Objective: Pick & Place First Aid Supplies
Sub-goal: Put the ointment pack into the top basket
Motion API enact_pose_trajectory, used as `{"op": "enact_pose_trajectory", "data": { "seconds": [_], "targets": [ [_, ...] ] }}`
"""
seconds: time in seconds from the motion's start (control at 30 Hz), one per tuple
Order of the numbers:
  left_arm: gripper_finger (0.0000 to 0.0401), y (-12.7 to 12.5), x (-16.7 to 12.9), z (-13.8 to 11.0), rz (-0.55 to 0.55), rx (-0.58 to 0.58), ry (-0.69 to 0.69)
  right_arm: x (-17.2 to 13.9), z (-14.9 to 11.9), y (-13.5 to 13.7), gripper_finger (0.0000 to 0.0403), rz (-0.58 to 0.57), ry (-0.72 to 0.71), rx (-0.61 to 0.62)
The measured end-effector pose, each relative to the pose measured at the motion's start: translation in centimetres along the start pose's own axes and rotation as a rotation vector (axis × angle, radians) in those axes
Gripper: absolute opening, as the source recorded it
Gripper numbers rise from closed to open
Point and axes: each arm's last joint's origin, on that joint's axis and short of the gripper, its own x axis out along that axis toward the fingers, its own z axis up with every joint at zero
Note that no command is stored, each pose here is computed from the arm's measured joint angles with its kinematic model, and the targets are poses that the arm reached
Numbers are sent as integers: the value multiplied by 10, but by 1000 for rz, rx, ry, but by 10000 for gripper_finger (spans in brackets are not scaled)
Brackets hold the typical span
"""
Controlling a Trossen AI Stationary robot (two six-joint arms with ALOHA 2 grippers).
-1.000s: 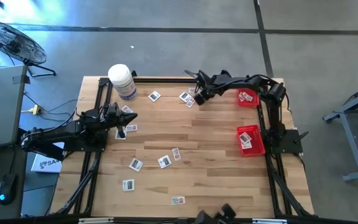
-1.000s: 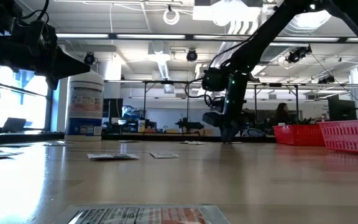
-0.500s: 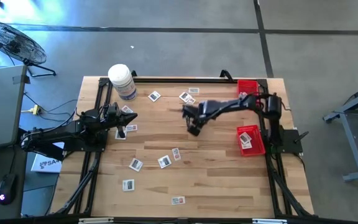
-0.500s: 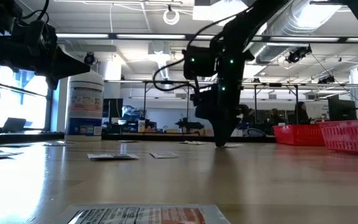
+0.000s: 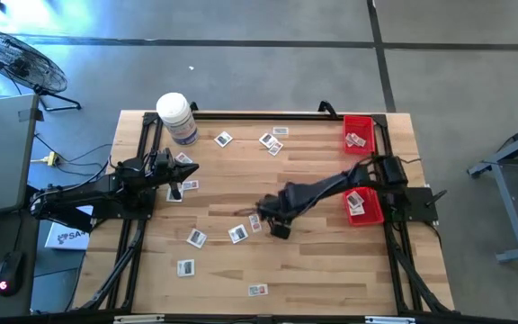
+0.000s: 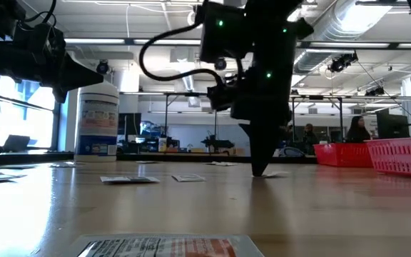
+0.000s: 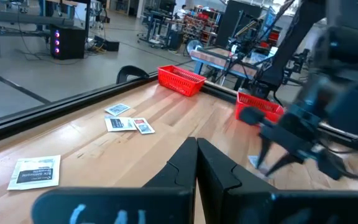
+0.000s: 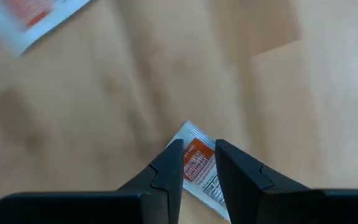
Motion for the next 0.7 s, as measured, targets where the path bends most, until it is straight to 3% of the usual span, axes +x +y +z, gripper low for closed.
{"op": "enact_pose_trajectory", "data": {
  "seconds": [0.47, 0.7],
  "targets": [
    [1, 0, 0, 0, 0, 0, 0, -24, -31, 46, 87, -113, -40, -78],
    [1, 0, 0, 0, 0, 0, 0, -45, -37, 48, 87, -100, -277, -37]
  ]
}}
